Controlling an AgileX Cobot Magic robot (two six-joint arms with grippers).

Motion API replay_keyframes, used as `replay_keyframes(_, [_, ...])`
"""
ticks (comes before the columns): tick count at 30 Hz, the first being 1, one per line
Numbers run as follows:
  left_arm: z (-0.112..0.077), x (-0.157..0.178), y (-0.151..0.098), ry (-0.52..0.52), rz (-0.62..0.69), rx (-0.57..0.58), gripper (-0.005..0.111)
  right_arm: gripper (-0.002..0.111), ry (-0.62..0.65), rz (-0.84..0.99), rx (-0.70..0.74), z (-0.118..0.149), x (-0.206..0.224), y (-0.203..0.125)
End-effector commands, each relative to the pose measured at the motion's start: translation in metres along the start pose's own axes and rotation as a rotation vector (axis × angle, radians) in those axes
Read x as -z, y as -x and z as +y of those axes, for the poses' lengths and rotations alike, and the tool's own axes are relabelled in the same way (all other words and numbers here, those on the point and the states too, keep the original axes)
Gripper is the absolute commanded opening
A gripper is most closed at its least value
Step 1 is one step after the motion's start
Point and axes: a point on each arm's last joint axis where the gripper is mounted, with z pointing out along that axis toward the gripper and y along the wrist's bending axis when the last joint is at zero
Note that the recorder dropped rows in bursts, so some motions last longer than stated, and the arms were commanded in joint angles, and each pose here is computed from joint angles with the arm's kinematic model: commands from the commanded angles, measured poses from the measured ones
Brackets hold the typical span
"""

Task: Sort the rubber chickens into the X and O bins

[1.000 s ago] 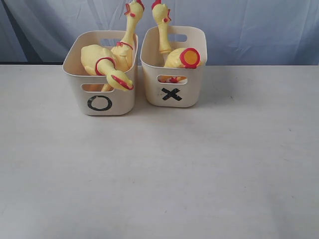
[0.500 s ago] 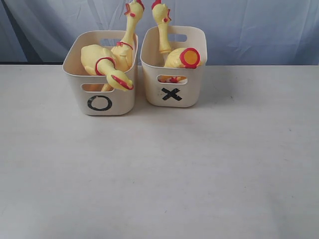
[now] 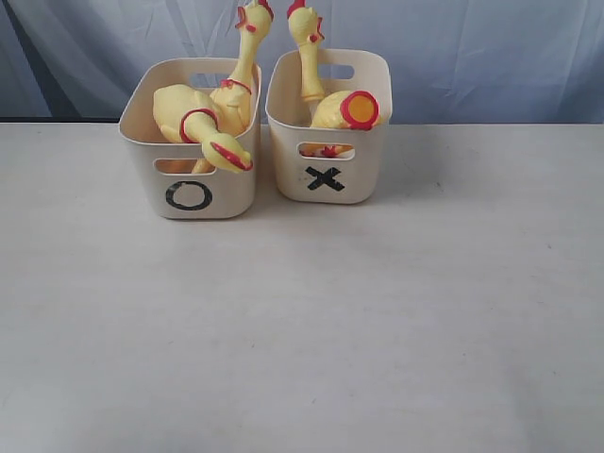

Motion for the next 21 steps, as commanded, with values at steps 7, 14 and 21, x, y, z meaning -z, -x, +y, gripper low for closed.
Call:
replay_keyframes(7, [0.0000,-0.0001,-0.0014,0.001,0.000,-0.004,0.000,-0.001,0.002,-0.004,-0.002,0.0005,-0.0004,-0.0015])
replay_keyframes(14, [0.0000,-0.0001,-0.0014,0.001,0.000,-0.002,0.000,-0.001,0.002,-0.004,-0.002,0.0005,-0.0004,-0.0015])
replay_keyframes(21, [0.0000,-0.0001,-0.0014,0.001,0.000,-0.002,0.000,-0.001,0.002,-0.004,-0.002,0.0005,-0.0004,-0.0015])
